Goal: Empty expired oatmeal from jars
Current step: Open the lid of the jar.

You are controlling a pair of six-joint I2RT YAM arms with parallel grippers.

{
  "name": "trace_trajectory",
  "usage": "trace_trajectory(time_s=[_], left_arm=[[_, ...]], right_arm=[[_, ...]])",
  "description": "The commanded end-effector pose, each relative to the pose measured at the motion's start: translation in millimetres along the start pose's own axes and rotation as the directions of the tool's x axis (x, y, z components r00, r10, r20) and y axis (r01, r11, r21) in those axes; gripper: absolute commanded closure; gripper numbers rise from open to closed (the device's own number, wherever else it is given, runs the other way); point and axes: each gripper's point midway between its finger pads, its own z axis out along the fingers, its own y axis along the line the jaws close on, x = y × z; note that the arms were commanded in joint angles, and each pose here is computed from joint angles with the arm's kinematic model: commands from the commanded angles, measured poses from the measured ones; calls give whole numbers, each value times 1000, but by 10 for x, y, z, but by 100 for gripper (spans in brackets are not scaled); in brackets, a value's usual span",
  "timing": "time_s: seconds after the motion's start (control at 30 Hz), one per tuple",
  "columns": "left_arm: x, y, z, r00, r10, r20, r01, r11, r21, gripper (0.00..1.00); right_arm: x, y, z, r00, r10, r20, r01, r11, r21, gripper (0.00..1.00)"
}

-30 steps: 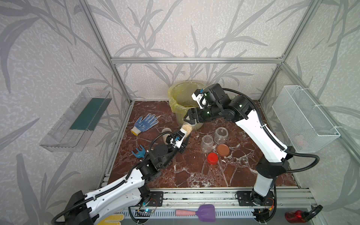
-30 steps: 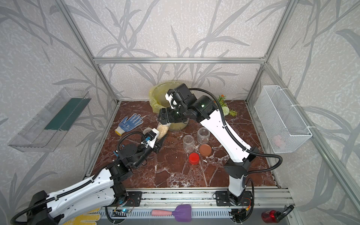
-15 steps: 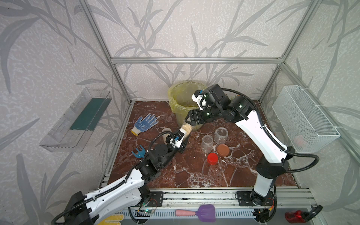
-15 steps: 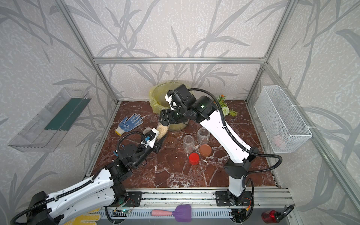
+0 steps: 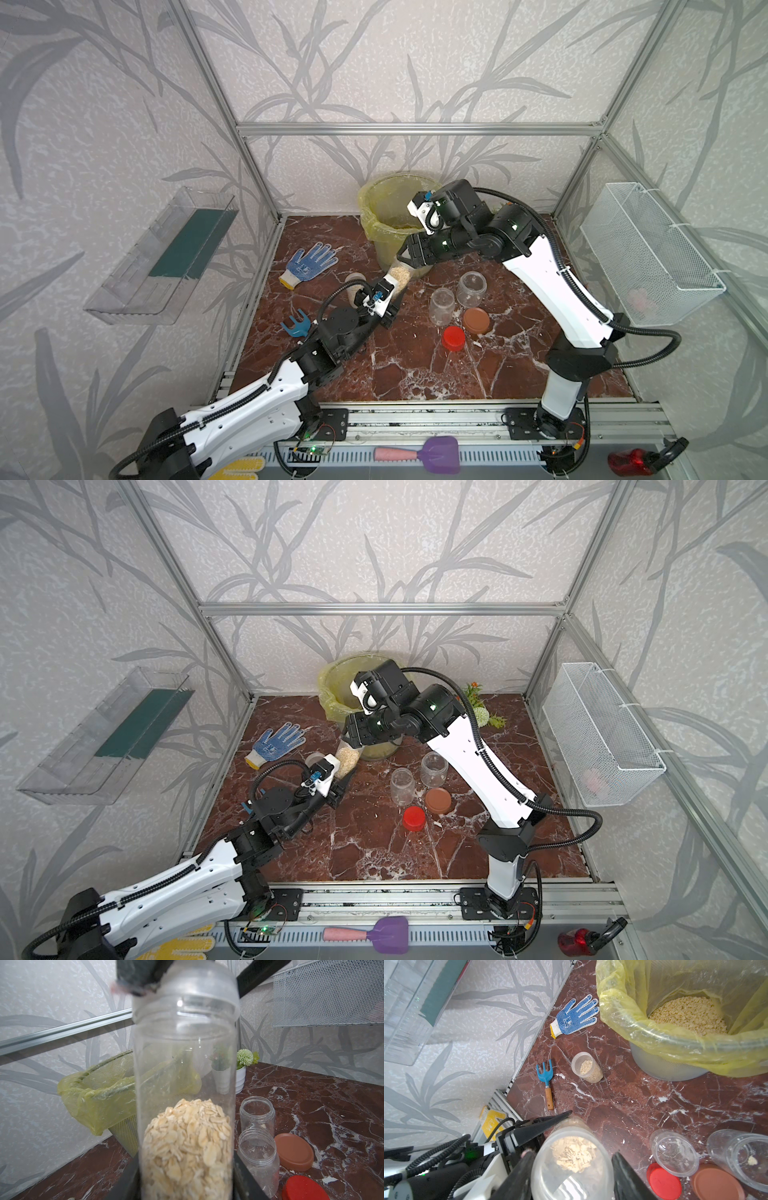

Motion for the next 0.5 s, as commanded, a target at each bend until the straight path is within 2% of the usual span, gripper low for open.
trace_trajectory(time_s=[0.0,0.13,0.2,0.3,0.37,0.4,0.47], left_arm=[[-67,20,-18,999,-20,28,20,1000,2,100],[-45,32,-32,999,-33,25,33,999,4,100],[-35,41,-43,999,-38,25,38,999,7,100],[21,72,-65,997,-82,14,82,997,10,100],[90,70,-91,993,-119,1,119,992,34,100],[122,54,-106,991,-133,-11,133,989,57,100],[189,5,-128,988,-147,-41,150,984,94,100]], right_arm=[[20,46,-43,1000,-14,-4,14,1000,-12,53],[42,54,-38,1000,-10,-13,10,1000,-17,60],[34,70,-54,1000,-22,-8,22,999,-24,68],[-30,255,-124,994,-108,28,110,987,-115,77],[-31,442,-180,981,-190,46,196,957,-215,77],[15,571,-211,966,-255,47,258,923,-285,78],[72,672,-278,935,-351,59,349,873,-340,85]])
